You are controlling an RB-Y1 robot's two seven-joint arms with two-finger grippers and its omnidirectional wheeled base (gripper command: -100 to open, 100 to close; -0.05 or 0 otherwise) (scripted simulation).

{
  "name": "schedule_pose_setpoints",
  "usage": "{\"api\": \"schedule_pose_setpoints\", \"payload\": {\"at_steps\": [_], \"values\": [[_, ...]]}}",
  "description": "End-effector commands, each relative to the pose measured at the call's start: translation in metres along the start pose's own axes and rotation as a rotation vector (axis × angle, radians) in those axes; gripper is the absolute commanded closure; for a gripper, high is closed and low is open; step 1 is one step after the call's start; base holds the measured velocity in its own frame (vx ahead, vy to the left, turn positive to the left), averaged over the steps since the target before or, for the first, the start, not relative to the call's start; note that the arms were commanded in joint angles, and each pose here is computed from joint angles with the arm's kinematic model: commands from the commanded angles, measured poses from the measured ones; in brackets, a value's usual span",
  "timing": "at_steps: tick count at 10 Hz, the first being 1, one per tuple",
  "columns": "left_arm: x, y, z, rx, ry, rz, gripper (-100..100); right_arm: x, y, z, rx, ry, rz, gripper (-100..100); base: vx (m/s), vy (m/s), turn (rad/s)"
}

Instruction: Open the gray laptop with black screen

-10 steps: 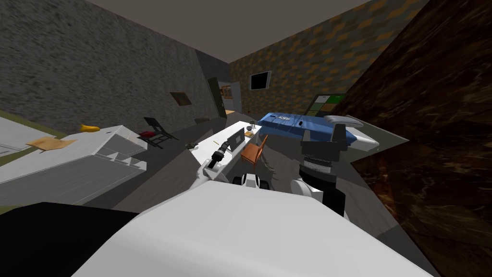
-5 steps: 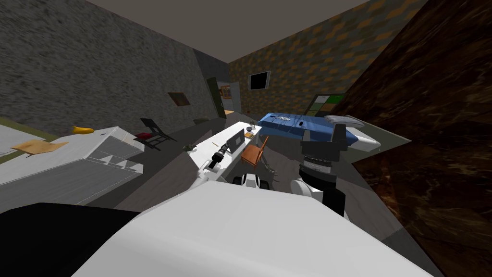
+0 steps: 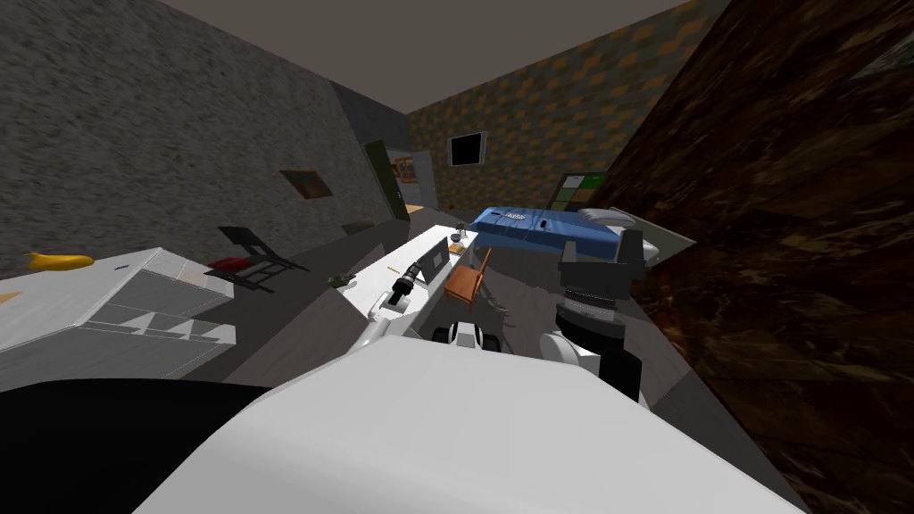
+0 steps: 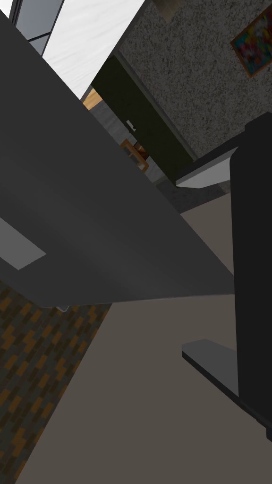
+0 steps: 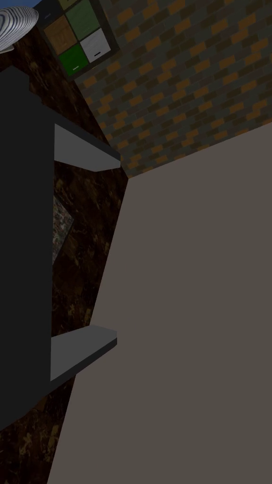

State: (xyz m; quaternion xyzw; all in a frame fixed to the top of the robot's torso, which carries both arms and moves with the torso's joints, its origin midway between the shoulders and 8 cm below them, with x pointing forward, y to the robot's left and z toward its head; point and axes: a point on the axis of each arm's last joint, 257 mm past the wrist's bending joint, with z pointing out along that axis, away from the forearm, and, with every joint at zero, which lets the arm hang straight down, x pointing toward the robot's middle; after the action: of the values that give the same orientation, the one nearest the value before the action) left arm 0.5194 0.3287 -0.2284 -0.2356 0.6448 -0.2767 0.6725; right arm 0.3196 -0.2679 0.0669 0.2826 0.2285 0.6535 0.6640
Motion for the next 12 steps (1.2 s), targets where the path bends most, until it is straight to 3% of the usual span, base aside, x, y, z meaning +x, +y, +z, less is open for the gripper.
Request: {"api": "schedule_pose_setpoints", "payload": {"at_steps": [1, 8, 10, 12], "values": [[-0.018, 0.015, 0.016, -0.042, -0.052, 0.014, -100, 0.000, 0.000, 0.000, 0.000, 0.000, 0.000, 0, -0.102, 0.044, -0.238], [-0.047, 0.057, 0.050, -0.177, -0.151, 0.001, -100, 0.000, 0.000, 0.000, 0.000, 0.000, 0.000, 0, -0.124, 0.047, -0.260], [-0.054, 0.062, 0.058, -0.200, -0.172, -0.013, -100, 0.000, 0.000, 0.000, 0.000, 0.000, 0.000, 0, -0.123, 0.037, -0.156], [-0.053, 0.063, 0.056, -0.201, -0.168, -0.012, -100, 0.000, 0.000, 0.000, 0.000, 0.000, 0.000, 0, -0.059, 0.019, -0.074]]}}
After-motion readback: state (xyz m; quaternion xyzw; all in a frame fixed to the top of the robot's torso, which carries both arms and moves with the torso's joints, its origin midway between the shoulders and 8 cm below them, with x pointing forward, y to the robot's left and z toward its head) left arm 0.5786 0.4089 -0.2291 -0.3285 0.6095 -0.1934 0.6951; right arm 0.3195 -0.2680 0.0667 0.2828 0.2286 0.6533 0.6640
